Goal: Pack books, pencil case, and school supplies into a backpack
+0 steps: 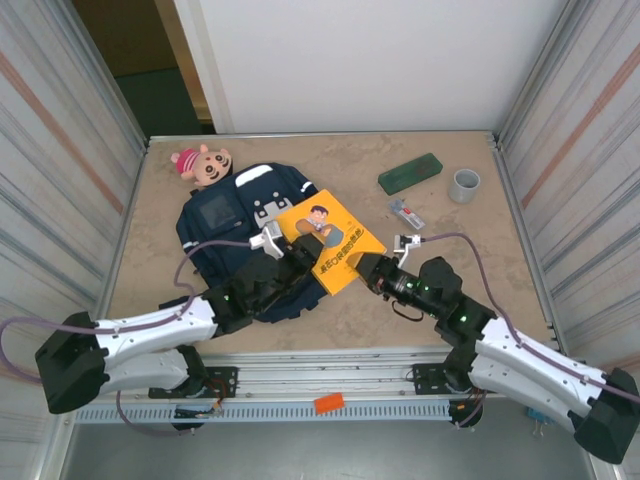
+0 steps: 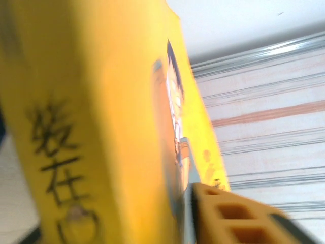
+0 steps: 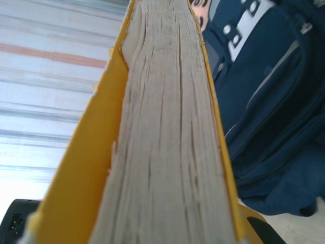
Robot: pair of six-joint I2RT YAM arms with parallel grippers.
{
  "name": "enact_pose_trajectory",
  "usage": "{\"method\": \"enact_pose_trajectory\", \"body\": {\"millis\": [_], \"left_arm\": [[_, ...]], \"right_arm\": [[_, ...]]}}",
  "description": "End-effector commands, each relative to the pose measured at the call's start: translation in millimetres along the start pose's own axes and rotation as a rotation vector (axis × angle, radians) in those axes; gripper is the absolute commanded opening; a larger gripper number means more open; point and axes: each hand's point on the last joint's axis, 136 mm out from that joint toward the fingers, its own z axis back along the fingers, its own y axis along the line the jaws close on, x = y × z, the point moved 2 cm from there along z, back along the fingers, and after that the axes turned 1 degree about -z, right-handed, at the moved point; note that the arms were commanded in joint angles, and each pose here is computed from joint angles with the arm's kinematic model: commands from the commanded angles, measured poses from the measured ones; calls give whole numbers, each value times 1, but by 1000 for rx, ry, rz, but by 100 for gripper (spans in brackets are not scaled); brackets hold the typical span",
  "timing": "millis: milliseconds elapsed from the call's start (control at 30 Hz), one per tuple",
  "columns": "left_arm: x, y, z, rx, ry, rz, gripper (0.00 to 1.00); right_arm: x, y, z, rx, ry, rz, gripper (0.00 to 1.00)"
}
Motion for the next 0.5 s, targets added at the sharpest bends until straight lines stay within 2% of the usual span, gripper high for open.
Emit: {"method": "enact_pose_trajectory", "body": {"millis": [0,33,133,233,367,467], "left_arm": [[22,19,14,172,-5,-220,69],[26,27,18,233,20,-308,78],[35,41,26,354,130,-569,80],[40,46,28,414,265,-793,82],[34,58,22,468,505,-1012,82],[27,78,16,568,680,-1123,82]], "right_arm": [[34,-2,19,-49,-103,21,0],[41,-6,25,-65,-109,16,0],[61,-13,38,-110,-130,51,0],[76,-14,46,-129,-110,90,0],[82,-7,50,-126,-68,143,0],[80,0,52,-137,-40,214,0]]}}
